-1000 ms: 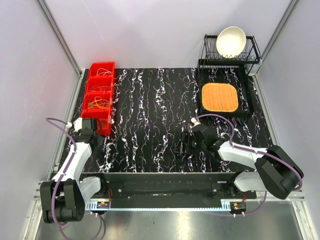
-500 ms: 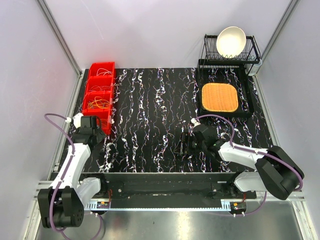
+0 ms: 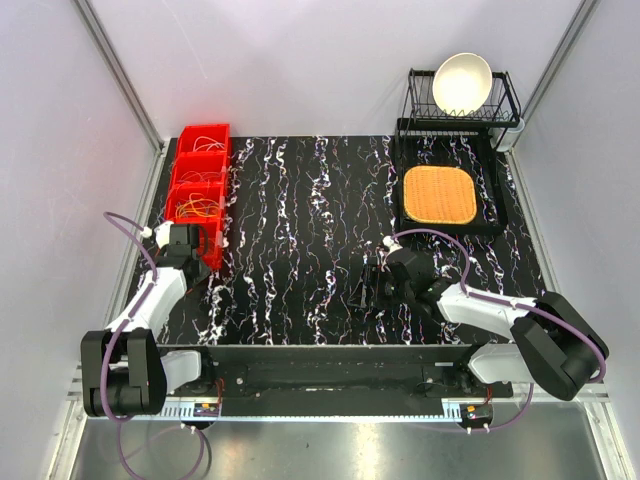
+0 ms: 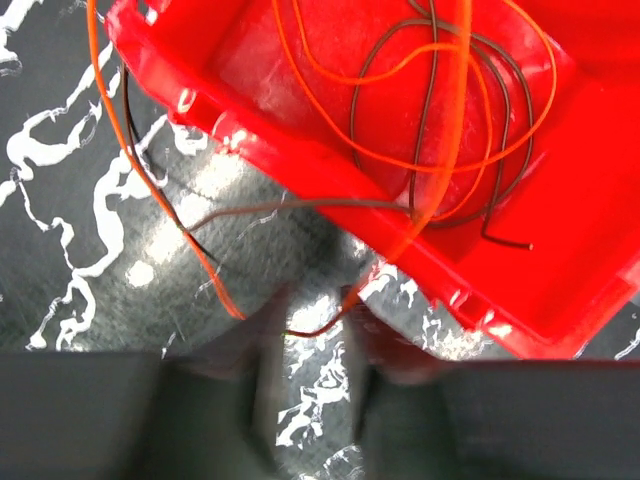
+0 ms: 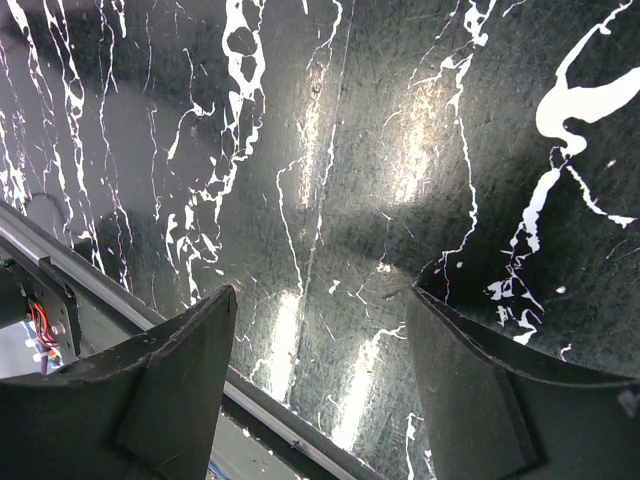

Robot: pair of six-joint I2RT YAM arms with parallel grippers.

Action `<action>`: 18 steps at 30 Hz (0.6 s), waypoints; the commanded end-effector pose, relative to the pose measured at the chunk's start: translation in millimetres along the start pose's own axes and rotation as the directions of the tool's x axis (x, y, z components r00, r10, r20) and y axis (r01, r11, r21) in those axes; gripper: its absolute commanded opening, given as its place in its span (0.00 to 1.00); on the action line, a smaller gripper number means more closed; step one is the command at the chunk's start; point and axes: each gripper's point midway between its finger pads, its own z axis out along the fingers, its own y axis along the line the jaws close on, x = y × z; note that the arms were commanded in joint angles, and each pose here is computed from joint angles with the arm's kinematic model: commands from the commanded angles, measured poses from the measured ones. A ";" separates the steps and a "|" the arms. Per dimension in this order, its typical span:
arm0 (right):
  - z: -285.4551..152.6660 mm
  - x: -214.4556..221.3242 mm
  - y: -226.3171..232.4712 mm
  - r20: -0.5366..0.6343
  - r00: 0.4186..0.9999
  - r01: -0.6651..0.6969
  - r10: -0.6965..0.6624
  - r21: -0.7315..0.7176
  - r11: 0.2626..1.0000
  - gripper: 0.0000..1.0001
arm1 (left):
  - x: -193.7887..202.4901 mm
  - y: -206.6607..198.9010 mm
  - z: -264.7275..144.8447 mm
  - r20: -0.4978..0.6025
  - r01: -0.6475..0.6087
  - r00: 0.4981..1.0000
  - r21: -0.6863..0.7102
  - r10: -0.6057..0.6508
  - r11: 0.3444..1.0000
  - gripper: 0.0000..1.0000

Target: Untangle the cables

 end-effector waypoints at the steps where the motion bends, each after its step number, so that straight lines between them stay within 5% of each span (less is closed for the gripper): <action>1: -2.4 -10.4 8.3 0.037 0.999 0.020 -0.019 -0.040 0.999 0.74 | -33.0 -9.3 -4.0 0.107 0.019 0.994 0.010 -0.020 1.000 0.02; 8: -1.1 -10.0 7.0 0.032 0.999 0.017 -0.016 -0.037 0.999 0.74 | -54.1 -8.7 -31.6 0.148 0.032 0.988 0.026 -0.036 0.999 0.00; 18: -0.4 -10.7 6.9 0.031 0.999 0.013 -0.012 -0.035 0.999 0.74 | -136.9 -9.7 -95.3 0.257 -0.063 0.964 -0.020 0.066 0.998 0.00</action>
